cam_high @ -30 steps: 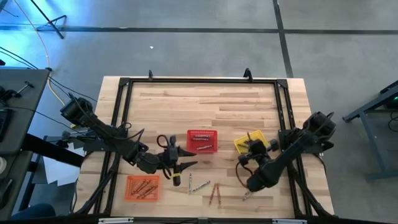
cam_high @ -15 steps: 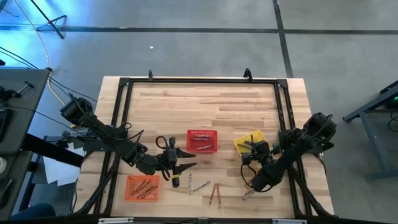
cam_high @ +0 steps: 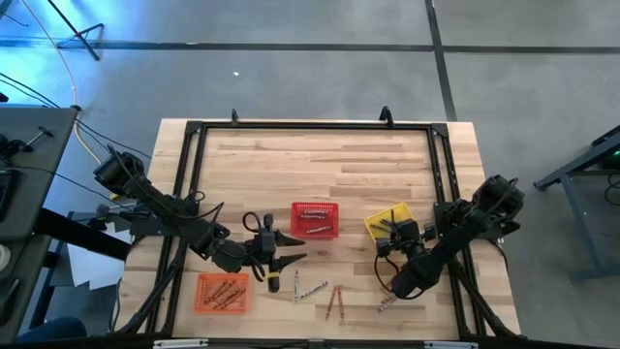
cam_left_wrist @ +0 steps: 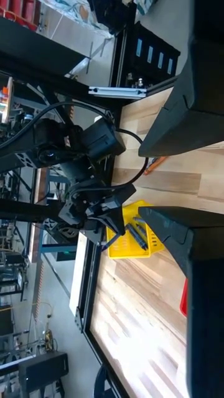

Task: Sort crayons
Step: Put the blue crayon into the yellow bin, then put the gray crayon into the red bin

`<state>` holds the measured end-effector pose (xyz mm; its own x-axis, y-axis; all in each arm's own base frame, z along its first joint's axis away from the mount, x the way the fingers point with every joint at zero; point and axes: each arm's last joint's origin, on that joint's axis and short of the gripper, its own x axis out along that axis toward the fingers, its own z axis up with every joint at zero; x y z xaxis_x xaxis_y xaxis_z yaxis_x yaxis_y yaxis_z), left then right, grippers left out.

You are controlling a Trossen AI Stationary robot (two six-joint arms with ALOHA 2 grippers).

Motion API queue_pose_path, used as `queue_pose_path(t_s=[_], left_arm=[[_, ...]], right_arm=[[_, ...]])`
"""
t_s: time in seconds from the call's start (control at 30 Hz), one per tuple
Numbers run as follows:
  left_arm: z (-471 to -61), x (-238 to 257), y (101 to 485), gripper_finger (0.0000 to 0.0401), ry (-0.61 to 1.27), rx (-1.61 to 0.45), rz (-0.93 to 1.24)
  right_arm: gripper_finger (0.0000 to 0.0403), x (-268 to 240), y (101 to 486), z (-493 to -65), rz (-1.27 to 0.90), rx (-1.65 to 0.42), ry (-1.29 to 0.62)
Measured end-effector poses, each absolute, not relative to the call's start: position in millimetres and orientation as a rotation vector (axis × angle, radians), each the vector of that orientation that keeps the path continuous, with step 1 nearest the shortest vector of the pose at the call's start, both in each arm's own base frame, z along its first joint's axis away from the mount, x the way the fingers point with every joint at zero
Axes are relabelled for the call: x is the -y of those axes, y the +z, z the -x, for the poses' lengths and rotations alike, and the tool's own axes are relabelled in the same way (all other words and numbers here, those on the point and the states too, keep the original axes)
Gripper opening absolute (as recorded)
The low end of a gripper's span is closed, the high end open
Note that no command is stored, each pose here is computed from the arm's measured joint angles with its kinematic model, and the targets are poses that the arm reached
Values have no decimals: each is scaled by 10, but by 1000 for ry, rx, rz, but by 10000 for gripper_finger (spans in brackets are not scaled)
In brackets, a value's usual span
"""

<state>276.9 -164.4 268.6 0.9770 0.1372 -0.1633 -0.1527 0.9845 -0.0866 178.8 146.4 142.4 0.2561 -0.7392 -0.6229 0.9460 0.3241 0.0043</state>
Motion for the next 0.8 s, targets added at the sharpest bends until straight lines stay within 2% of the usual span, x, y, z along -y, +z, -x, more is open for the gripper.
queue_pose_path(t_s=[0.3, 0.53, 0.67, 0.8], left_arm=[[-2769, 1644, 2684, 126, 146, -159, 98], [-2769, 1644, 2683, 126, 145, -160, 97], [-2769, 1645, 2683, 126, 144, -161, 97], [-2769, 1645, 2682, 126, 143, -161, 96]], right_arm=[[104, -1505, 1474, -1819, -379, -654, -1170], [129, -1692, 1974, -1993, -249, -806, -1114], [129, -1885, 2296, -2161, -206, -981, -911], [129, -2111, 2514, -2297, -237, -1177, -594]])
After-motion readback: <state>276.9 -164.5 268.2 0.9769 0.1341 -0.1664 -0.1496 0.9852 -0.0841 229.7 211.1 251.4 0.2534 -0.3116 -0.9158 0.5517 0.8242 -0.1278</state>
